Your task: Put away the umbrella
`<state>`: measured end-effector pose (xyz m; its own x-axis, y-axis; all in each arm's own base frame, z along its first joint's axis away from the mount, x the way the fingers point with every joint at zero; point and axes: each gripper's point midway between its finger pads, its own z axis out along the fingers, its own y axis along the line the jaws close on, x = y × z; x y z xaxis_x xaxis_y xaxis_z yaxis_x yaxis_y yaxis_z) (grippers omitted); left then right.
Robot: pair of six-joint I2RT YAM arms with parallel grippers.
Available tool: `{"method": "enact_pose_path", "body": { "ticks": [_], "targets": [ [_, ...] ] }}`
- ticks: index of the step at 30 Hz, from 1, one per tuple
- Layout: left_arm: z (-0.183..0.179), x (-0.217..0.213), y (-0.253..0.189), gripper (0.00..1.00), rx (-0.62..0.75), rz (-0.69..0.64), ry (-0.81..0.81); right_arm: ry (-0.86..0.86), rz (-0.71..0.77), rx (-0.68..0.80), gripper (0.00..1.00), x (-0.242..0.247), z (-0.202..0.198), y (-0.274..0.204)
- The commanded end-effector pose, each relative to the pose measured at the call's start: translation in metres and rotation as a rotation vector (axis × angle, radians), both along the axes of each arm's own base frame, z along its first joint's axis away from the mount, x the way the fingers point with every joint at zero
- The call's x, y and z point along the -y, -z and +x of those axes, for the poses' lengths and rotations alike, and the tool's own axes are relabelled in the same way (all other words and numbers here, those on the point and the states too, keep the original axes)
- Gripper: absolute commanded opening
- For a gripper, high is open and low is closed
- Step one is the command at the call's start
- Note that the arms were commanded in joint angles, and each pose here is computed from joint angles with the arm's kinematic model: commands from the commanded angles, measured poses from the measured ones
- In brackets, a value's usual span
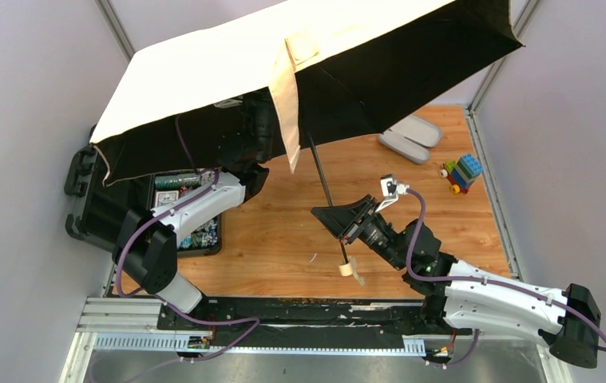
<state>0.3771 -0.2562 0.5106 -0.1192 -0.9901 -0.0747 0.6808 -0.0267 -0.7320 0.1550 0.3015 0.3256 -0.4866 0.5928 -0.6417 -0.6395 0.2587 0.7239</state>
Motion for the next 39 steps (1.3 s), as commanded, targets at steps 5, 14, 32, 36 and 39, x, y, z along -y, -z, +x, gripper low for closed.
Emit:
{"method": "enact_pose_path", "body": {
  "ticks": [5, 14, 32, 36, 39],
  "targets": [
    [-0.011, -0.020, -0.017, 0.64, 0.004, -0.063, -0.036, -0.019, 0.126, 0.086, 0.00, 0.009, -0.011, -0.043],
    [-0.004, -0.032, -0.007, 0.68, -0.054, -0.105, -0.065, -0.012, 0.123, 0.083, 0.00, 0.012, -0.012, -0.040],
    [0.000, -0.023, -0.014, 0.38, -0.021, -0.060, -0.039, -0.014, 0.117, 0.074, 0.00, 0.012, -0.012, -0.035],
    [0.004, -0.022, -0.011, 0.00, -0.052, -0.033, -0.042, -0.018, 0.113, 0.073, 0.00, 0.011, -0.012, -0.034],
    [0.005, -0.023, -0.010, 0.00, -0.071, -0.009, -0.054, -0.015, 0.109, 0.071, 0.00, 0.012, -0.012, -0.032]
  ]
}}
